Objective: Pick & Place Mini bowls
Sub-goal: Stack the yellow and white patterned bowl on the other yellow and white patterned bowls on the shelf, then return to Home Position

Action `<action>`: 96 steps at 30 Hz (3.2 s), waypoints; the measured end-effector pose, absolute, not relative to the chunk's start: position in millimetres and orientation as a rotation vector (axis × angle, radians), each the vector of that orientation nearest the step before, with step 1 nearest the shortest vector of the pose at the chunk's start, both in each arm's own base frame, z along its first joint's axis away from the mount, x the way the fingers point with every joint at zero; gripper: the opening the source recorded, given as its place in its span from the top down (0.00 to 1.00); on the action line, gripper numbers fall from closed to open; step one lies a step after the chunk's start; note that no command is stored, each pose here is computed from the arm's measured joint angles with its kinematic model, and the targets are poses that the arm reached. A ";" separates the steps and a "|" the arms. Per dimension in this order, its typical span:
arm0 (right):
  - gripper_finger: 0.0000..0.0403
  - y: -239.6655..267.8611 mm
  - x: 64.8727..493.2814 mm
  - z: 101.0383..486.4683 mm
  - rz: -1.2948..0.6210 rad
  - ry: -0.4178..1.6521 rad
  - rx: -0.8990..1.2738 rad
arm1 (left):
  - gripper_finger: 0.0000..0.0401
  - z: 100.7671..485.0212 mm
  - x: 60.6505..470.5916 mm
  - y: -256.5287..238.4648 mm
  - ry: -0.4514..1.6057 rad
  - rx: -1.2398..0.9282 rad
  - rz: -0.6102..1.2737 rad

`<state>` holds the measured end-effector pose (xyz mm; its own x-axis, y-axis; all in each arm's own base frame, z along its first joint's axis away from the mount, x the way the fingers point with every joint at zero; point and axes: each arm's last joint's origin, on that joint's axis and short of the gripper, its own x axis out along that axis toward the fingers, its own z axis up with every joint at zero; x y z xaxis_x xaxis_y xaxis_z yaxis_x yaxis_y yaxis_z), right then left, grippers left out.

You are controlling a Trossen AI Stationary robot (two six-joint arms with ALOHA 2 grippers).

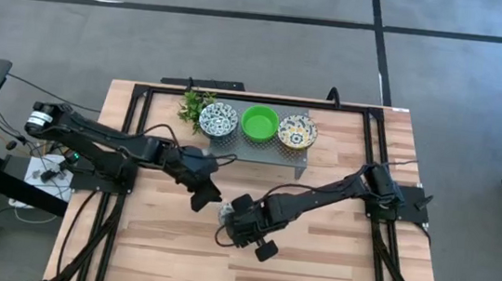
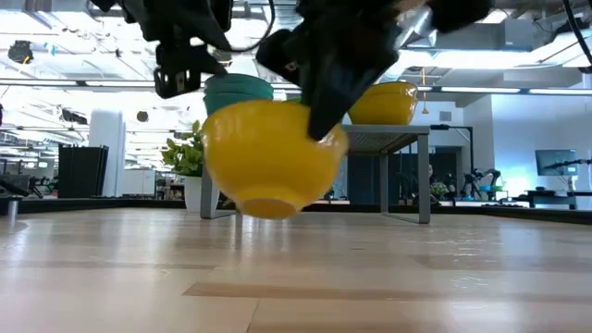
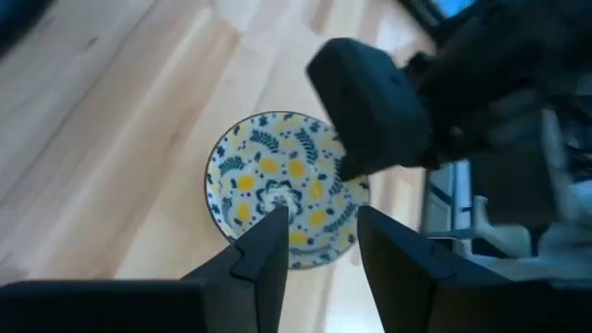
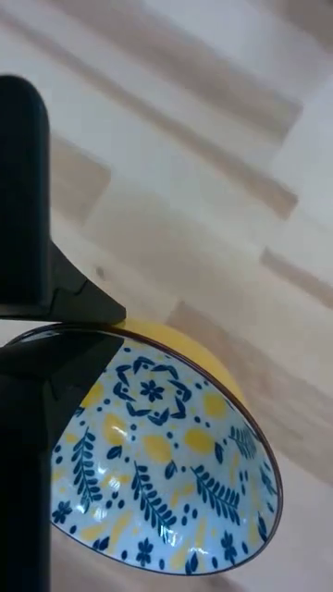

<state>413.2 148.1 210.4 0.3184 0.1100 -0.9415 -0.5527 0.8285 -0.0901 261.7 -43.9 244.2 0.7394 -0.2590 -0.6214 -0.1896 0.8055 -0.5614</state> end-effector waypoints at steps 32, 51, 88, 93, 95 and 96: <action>0.99 87.0 293.2 376.6 -0.219 1.130 -0.548 | 0.98 293.9 212.8 -78.6 0.508 -0.179 -0.296; 0.99 -4.6 304.2 367.0 -0.338 1.342 -0.359 | 0.97 330.1 180.0 -66.5 0.302 -0.220 -0.328; 0.81 -18.9 314.5 361.4 -0.269 1.404 -0.265 | 0.98 336.9 176.9 -65.3 0.240 -0.206 -0.339; 0.81 -8.0 307.5 395.1 -0.284 1.281 -0.228 | 0.98 338.7 177.4 -65.2 0.220 -0.208 -0.331; 0.81 -1.9 299.4 410.5 -0.277 1.218 -0.220 | 0.98 340.4 178.1 -64.1 0.200 -0.211 -0.314; 0.81 1.3 294.8 416.2 -0.269 1.194 -0.223 | 0.98 341.2 178.6 -63.1 0.191 -0.213 -0.308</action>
